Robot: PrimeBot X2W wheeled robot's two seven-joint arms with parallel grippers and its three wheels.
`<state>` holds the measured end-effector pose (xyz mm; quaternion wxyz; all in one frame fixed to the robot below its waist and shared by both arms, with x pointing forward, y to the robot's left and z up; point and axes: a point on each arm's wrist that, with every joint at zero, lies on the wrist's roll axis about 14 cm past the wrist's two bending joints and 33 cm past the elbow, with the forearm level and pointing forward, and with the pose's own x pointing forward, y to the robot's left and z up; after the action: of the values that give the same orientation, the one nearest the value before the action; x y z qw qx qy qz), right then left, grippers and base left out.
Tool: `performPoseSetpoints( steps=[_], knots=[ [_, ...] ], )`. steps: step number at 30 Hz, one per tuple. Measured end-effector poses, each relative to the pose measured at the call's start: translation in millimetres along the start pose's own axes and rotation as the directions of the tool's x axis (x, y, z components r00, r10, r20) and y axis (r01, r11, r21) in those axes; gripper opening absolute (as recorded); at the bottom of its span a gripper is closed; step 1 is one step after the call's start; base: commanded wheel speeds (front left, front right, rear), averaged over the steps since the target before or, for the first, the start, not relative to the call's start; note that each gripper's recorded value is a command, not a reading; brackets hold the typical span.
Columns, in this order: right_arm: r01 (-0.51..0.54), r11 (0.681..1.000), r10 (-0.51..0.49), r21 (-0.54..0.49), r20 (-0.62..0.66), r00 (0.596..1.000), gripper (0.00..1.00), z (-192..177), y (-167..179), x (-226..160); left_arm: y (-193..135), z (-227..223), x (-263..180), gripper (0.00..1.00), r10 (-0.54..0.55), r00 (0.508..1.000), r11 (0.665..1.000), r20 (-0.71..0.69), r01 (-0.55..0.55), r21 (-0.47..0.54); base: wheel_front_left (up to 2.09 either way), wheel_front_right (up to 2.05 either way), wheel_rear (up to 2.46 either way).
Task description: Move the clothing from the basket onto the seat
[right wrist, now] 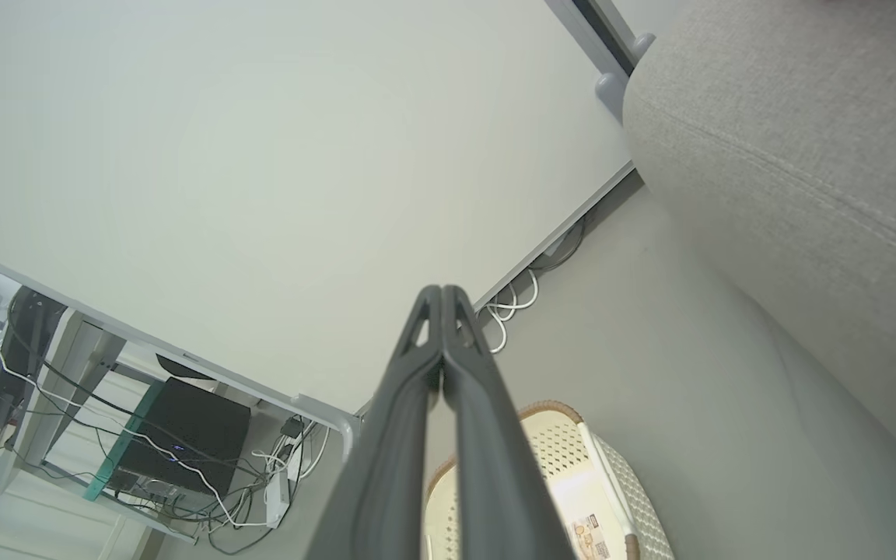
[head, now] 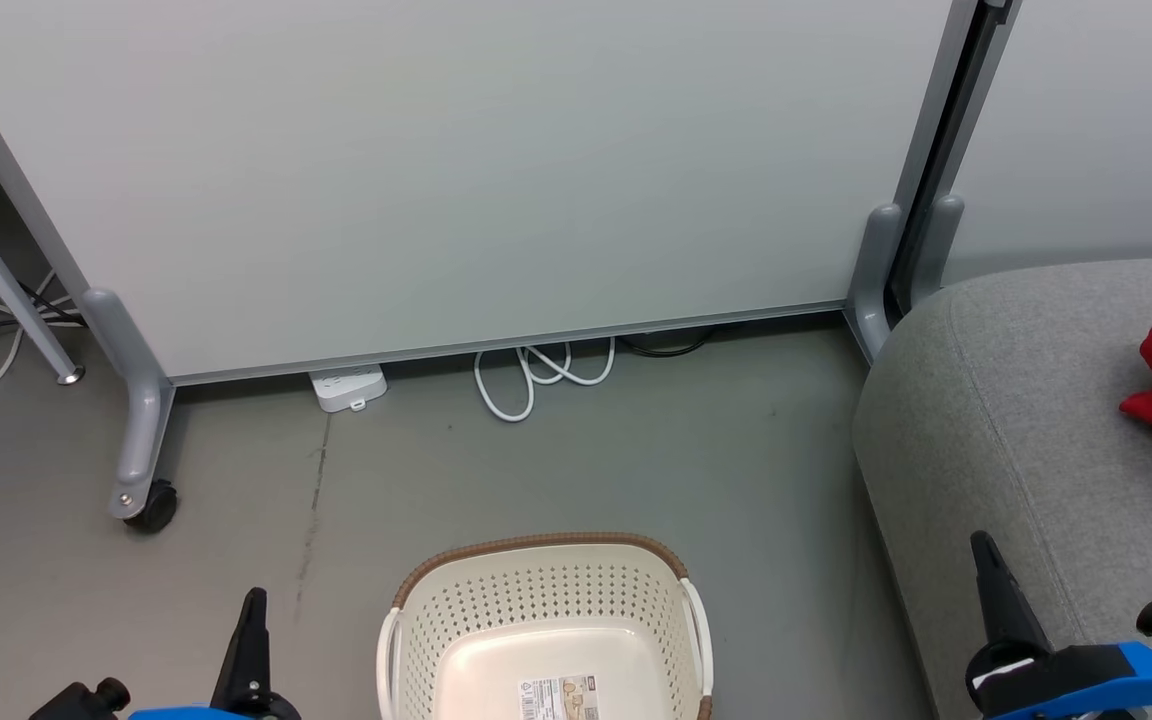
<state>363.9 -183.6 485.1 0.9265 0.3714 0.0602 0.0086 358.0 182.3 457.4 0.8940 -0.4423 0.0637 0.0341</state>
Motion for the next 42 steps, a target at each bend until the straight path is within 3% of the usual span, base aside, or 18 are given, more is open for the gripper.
performPoseSetpoints(
  steps=[19, 42],
  knots=[
    [-0.020, 0.970, 0.013, 0.241, 0.031, 0.999, 0.00, 8.1, 2.4, 7.1, -6.1, 13.4, 7.2, 0.00, -0.013, 1.000, 0.980, 0.021, 0.017, -0.198, 0.00, 0.00, 0.00],
    [-0.046, 0.883, 0.019, 0.467, 0.062, 0.998, 0.00, 15.6, 2.8, 13.1, -15.2, 25.5, 14.2, 0.00, -0.046, 0.998, 0.921, 0.037, 0.056, -0.386, 0.00, 0.00, 0.00]
  ],
)
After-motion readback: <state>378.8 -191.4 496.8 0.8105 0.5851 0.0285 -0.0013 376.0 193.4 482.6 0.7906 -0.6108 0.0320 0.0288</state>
